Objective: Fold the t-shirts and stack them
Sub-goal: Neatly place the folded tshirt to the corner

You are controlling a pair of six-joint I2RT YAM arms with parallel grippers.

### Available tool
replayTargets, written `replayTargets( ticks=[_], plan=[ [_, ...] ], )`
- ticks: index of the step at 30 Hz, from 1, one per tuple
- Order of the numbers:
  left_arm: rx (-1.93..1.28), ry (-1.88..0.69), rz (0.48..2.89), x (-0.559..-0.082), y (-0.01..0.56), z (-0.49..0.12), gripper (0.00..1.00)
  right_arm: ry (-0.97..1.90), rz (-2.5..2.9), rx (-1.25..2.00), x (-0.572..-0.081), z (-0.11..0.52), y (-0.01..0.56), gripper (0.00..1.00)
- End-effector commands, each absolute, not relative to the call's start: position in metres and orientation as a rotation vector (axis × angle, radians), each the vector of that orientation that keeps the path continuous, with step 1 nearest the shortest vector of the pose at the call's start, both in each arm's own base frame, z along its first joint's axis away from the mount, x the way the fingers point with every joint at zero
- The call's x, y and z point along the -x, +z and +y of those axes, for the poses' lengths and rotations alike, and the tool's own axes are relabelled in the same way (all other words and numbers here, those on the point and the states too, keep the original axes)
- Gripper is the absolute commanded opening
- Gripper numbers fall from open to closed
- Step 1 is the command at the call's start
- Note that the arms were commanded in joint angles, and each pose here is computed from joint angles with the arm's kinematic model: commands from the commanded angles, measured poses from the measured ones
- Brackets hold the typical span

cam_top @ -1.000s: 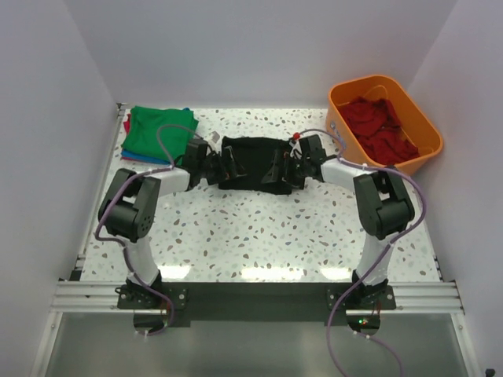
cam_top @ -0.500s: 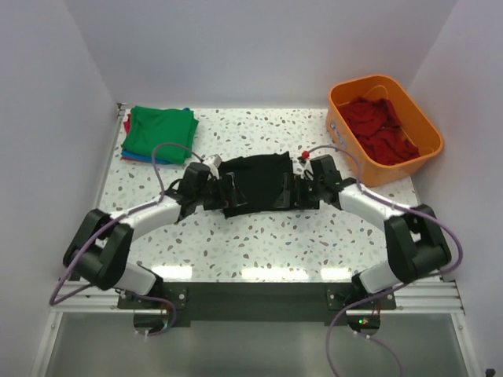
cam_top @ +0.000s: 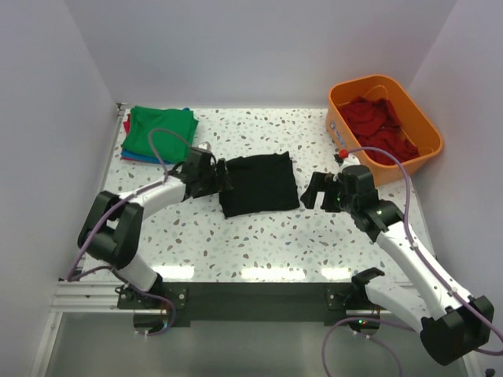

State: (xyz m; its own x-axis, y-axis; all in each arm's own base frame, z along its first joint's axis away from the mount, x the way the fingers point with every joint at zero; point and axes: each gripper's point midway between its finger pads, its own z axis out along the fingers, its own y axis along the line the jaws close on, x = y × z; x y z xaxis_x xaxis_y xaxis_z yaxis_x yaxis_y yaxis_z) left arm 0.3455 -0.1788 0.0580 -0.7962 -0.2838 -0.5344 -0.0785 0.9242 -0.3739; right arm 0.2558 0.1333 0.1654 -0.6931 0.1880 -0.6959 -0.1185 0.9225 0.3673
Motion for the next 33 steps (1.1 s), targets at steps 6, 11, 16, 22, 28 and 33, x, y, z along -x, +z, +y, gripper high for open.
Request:
replayTargets(
  ticks=[6, 11, 16, 22, 28, 33],
  plan=[
    [0.209, -0.382, 2.521, -0.391, 0.027, -0.19, 0.74, 0.372, 2.344, -0.086, -0.243, 0.112, 0.148, 0.99],
    [0.147, -0.314, 2.563, -0.388, 0.012, -0.196, 0.6, 0.337, 2.353, -0.086, -0.245, 0.109, 0.143, 0.99],
    [0.064, -0.262, 2.58, -0.391, 0.002, -0.199, 0.21, 0.3, 2.358, -0.09, -0.248, 0.104, 0.137, 0.99],
    [-0.117, 0.024, 2.495, -0.427, 0.03, -0.177, 0.0, 0.224, 2.364, -0.078, -0.255, 0.097, 0.128, 0.99],
    [-0.362, 0.21, 2.266, -0.467, 0.1, -0.155, 0.0, 0.134, 2.379, -0.087, -0.257, 0.086, 0.118, 0.99],
    [-0.534, 0.404, 2.107, -0.49, 0.158, -0.131, 0.0, 0.096, 2.386, -0.087, -0.259, 0.082, 0.113, 0.99]
  ],
)
